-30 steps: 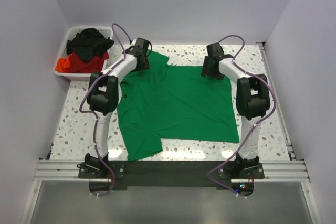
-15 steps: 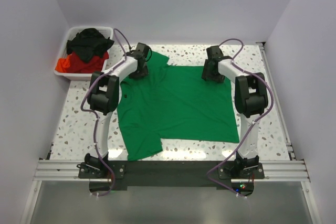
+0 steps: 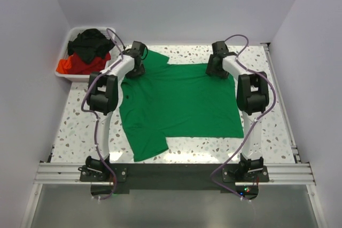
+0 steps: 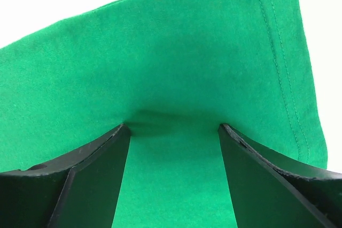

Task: Fold and stack the t-shirts
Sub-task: Flatten the tshirt out

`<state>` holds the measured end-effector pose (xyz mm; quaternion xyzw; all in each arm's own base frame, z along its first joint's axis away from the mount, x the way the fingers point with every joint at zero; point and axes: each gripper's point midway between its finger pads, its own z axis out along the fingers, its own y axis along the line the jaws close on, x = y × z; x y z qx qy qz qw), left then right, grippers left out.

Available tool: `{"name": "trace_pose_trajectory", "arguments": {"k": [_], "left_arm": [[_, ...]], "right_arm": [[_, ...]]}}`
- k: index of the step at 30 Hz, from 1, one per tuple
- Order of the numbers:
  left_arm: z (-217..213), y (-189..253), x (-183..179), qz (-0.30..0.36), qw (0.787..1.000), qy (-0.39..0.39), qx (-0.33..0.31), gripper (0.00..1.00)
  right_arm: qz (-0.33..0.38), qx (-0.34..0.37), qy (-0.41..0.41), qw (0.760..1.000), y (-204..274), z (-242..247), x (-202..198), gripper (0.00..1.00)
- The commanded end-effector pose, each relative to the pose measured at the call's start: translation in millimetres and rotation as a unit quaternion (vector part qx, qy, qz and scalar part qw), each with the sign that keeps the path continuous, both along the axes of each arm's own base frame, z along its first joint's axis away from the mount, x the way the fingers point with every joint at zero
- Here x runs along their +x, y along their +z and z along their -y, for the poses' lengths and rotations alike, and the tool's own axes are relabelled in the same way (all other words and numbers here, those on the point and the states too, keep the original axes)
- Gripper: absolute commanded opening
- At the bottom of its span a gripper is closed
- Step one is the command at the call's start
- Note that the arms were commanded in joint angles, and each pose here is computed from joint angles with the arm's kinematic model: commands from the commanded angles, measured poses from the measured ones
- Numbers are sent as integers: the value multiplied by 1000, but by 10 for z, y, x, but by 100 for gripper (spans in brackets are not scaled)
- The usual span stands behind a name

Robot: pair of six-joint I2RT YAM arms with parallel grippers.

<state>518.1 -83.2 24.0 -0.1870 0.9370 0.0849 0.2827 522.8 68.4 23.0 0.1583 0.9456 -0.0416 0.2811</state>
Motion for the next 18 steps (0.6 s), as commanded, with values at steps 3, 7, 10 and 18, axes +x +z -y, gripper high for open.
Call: {"name": "trace_pose_trajectory", "arguments": {"k": [3, 7, 10, 18], "left_arm": [[-56, -17, 280, 17, 1000, 16, -1, 61], [31, 4, 507, 37, 999, 4, -14, 61], [53, 9, 630, 44, 999, -3, -17, 61], [73, 264, 690, 91, 995, -21, -30, 62]], "right_arm": [[-35, -2, 2, 999, -220, 96, 89, 72], [-35, -2, 6, 999, -216, 86, 171, 72], [-32, -1, 8, 999, -217, 82, 226, 72], [8, 3, 19, 1000, 103, 46, 364, 72]]}}
